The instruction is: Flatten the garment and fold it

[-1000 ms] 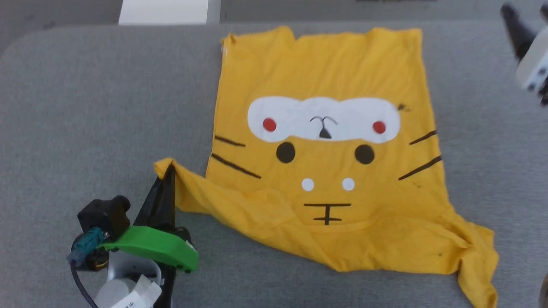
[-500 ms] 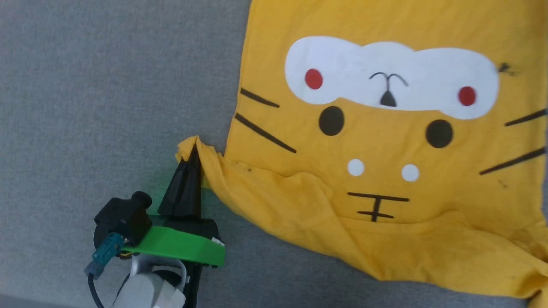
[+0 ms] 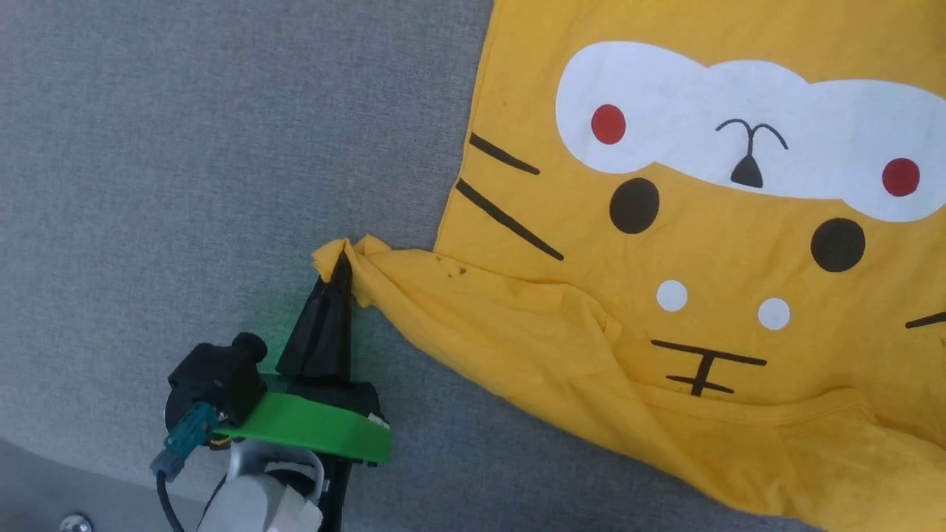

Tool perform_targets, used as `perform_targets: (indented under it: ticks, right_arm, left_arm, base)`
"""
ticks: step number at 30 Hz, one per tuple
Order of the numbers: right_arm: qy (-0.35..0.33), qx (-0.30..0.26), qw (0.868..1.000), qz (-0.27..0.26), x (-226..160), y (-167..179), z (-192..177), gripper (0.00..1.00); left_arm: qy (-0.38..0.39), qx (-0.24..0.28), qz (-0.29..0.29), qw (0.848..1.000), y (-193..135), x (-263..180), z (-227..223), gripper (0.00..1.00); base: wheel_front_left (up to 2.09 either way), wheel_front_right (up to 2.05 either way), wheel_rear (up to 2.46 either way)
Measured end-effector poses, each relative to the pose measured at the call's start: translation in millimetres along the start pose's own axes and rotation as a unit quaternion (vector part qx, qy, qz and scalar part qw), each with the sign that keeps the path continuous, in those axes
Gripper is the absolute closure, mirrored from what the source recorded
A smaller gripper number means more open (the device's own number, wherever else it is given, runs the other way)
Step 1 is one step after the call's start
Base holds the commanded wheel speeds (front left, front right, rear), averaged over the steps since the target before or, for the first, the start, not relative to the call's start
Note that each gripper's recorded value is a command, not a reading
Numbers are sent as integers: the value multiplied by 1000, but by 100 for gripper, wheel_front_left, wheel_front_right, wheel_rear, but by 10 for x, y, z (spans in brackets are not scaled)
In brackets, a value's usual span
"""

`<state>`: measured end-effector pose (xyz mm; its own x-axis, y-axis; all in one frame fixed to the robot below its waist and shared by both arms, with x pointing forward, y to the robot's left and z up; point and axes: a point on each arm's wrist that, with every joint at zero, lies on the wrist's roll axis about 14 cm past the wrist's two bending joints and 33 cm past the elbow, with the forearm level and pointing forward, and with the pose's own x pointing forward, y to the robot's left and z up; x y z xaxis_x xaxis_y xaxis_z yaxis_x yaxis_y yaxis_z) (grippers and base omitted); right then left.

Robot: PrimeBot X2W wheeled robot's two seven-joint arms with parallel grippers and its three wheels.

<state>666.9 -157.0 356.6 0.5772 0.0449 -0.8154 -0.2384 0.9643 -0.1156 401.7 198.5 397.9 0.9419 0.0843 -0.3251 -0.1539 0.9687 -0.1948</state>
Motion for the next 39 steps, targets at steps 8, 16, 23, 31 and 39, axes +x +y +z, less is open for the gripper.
perform_targets:
  ticks: [8, 16, 23, 31, 39]
  right_arm:
    - [-152, 43, 987, 15, -590, -116, 403, 100]
    - [-197, 59, 979, 1, -1394, -349, -147, 100]
    - [-80, 112, 990, -20, -1942, -393, -1688, 100]
    - [80, 191, 978, 36, -2338, 253, -3167, 100]
    - [-78, 258, 963, 11, -2576, -1, -2722, 0]
  left_arm:
    - [-6, -2, 3, 1000, 57, -115, 130, 100]
    - [-6, -11, -9, 1000, 36, -307, 198, 100]
    - [-12, -23, -59, 998, -281, -347, 300, 100]
    - [-26, -25, -111, 993, -623, -398, 436, 100]
    - [-39, -23, -134, 990, -782, -448, 522, 100]
  base:
    - [0, 0, 0]
    - [0, 0, 0]
    - [0, 0, 0]
    - [0, 0, 0]
    - [0, 0, 0]
